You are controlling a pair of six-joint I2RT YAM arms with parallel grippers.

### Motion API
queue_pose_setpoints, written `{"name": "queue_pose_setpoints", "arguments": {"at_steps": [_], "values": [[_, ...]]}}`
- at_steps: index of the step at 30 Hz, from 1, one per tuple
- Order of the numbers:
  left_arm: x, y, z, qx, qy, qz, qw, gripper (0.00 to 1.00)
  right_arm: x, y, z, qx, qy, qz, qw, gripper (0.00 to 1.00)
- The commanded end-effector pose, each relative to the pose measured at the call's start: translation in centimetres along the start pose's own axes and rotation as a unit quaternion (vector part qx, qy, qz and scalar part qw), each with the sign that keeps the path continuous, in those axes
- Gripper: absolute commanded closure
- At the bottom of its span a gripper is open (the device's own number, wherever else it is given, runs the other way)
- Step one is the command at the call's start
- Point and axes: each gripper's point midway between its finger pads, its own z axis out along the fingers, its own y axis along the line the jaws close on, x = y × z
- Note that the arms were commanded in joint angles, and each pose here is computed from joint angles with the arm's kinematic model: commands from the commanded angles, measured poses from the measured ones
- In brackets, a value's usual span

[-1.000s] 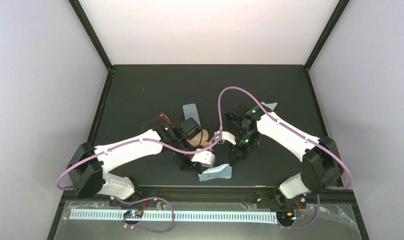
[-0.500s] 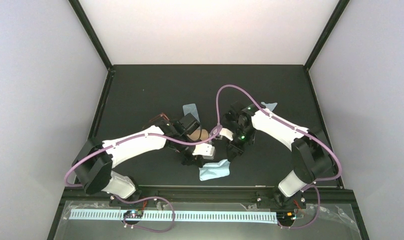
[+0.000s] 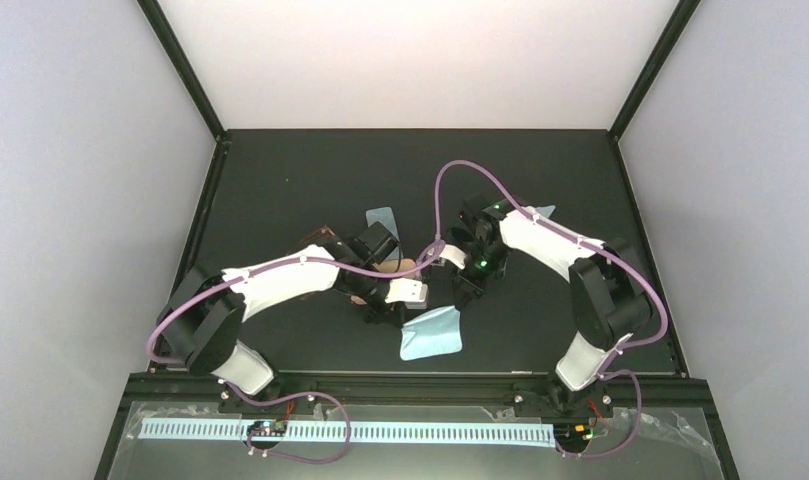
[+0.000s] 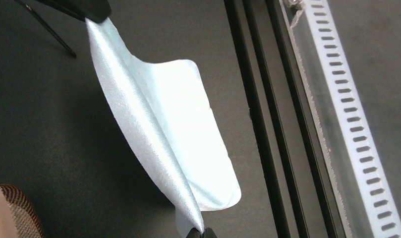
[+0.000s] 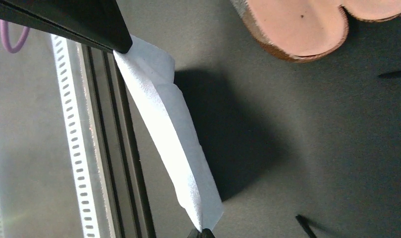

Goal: Organize the sunglasses
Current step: Fold the glasses cleaning cloth at the center of the board.

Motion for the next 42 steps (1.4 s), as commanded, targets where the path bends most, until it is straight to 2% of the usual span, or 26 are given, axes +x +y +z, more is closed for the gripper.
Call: {"name": "queue_pose_setpoints", "arguments": {"at_steps": [1,13,25,32,42], "values": [[0.3,1.3,0.3,-0.002,0.008,-0.005,1.000,0.99,-1.0,-1.8,-0.7,0.031,-0.008,0.009,0.999,0.99],[-0.2,3.1,0.7,-0.024,-0.004,-0.042,0.999,0.99,-0.4,-2.7,-0.3,0.046,-0.009,0.023,0.999,0.99],[-0.4,2.7,1.6,-0.009,0.003,-0.032,0.999,0.99,1.7,-0.6,1.1,-0.013,0.005,-0.005,1.000,0.98],[0.3,1.4,2.8,-0.004,0.045,-0.009,0.999,0.98,2.6,-0.3,1.8,-0.032,0.025,0.003,0.999,0.98],[0.8,0.8,3.5,-0.012,0.077,0.001,0.997,0.98,3.3,0.5,2.9,-0.047,0.050,0.009,0.998,0.98]]}}
